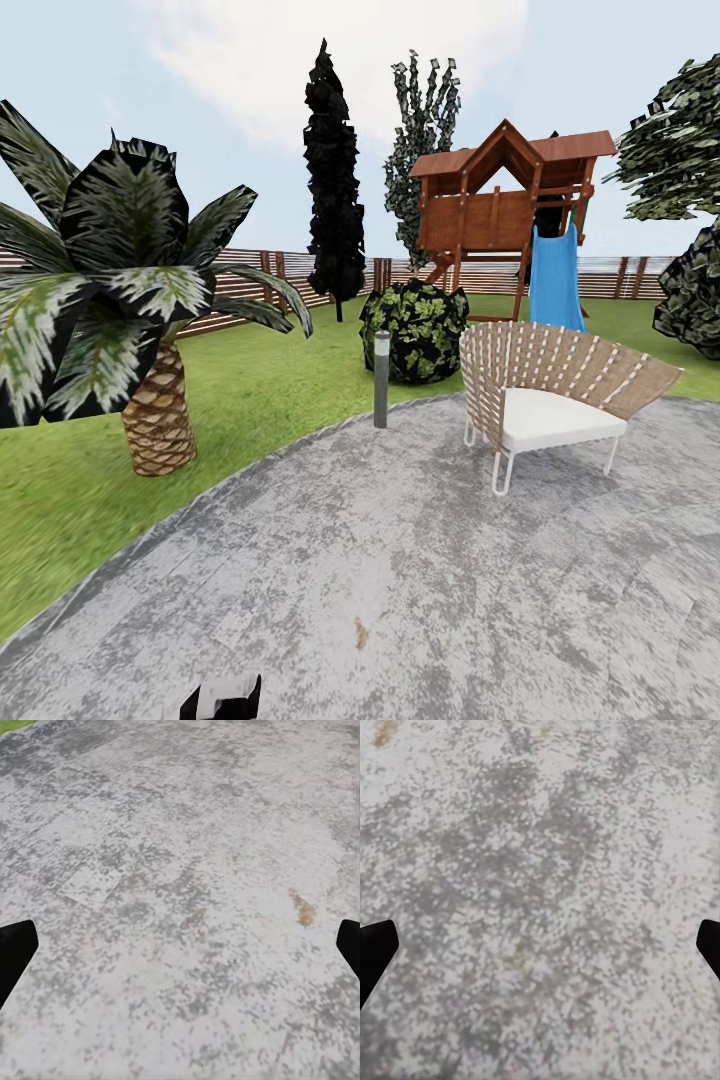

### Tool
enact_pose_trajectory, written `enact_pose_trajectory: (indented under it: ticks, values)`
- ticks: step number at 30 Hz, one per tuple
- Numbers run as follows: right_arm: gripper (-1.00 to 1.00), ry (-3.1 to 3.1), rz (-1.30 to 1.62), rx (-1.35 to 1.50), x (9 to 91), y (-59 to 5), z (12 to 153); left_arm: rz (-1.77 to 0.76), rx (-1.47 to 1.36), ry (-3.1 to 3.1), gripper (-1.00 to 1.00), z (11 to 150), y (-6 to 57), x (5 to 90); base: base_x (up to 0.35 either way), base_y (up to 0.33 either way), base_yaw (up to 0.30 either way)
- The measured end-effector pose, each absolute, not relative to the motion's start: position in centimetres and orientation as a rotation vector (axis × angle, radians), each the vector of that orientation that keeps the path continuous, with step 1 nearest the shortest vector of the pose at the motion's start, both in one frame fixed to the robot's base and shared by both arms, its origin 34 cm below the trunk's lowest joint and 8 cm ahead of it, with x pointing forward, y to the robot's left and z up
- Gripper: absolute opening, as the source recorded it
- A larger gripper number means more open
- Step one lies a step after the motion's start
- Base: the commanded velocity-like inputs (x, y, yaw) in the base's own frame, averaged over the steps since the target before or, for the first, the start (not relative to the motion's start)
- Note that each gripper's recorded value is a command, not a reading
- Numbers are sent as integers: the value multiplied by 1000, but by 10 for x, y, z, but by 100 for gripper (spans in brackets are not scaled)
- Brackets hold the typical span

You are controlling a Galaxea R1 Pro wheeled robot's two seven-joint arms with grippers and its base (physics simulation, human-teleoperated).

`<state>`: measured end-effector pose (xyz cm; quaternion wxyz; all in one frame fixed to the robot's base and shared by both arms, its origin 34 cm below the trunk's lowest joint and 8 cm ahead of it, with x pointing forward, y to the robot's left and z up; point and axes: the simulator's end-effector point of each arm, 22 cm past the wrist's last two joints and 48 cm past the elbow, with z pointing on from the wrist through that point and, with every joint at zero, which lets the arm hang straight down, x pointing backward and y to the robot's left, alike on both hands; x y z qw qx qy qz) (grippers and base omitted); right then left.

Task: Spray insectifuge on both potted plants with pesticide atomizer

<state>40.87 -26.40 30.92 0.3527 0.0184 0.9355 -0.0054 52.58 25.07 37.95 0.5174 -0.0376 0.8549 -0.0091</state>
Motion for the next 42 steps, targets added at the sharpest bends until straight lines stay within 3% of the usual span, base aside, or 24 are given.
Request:
enact_pose_trajectory:
  ticks: [42]
  values:
    - [100,2420,-14,48,402,-264,282,-22,-87,2051,100,353,250,519,0,0,0]
